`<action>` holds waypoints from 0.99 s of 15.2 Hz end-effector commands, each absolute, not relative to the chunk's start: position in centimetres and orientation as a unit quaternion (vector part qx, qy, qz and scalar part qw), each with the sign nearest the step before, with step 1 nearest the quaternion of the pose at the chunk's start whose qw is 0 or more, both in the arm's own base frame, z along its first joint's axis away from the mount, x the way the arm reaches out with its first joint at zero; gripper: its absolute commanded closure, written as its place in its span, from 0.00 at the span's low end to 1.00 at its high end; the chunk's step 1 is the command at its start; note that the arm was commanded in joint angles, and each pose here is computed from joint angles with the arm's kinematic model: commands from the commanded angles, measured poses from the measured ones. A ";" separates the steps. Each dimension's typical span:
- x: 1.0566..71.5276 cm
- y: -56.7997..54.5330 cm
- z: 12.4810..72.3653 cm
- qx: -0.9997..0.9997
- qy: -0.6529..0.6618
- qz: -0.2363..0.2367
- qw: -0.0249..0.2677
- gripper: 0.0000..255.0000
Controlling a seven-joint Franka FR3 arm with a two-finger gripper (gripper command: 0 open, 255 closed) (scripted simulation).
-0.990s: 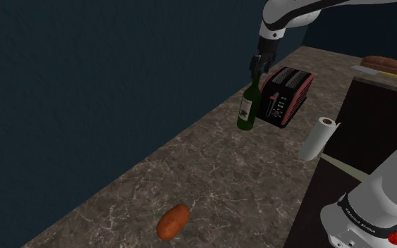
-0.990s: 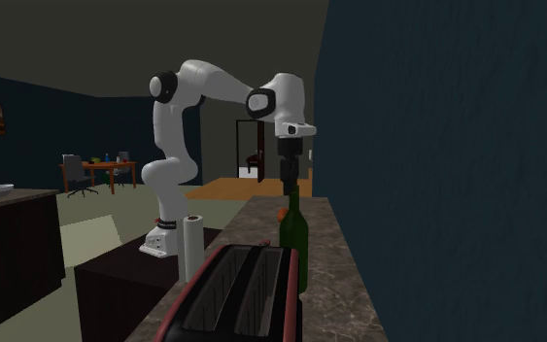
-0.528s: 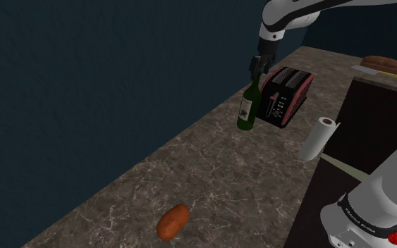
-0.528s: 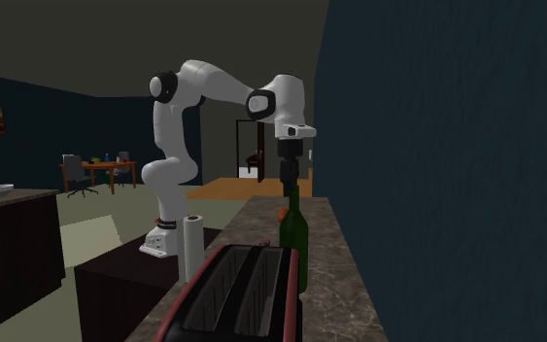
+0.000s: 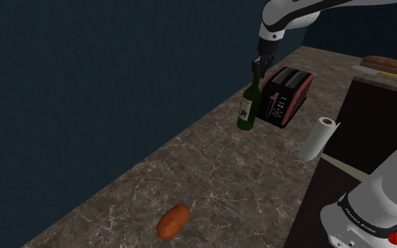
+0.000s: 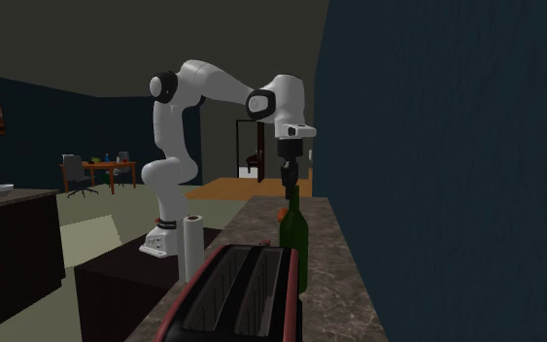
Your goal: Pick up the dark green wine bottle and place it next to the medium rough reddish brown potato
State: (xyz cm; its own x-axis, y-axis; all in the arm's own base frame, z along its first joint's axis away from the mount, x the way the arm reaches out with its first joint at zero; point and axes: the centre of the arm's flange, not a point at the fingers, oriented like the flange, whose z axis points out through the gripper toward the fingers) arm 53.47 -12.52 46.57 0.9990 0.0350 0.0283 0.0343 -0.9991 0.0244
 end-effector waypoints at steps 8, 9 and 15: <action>53.5 -12.5 49.7 1.000 0.017 0.014 0.012 1.00; 53.5 -12.5 50.2 1.000 0.017 0.014 0.012 1.00; 53.5 -12.5 53.4 1.000 0.017 0.014 0.012 1.00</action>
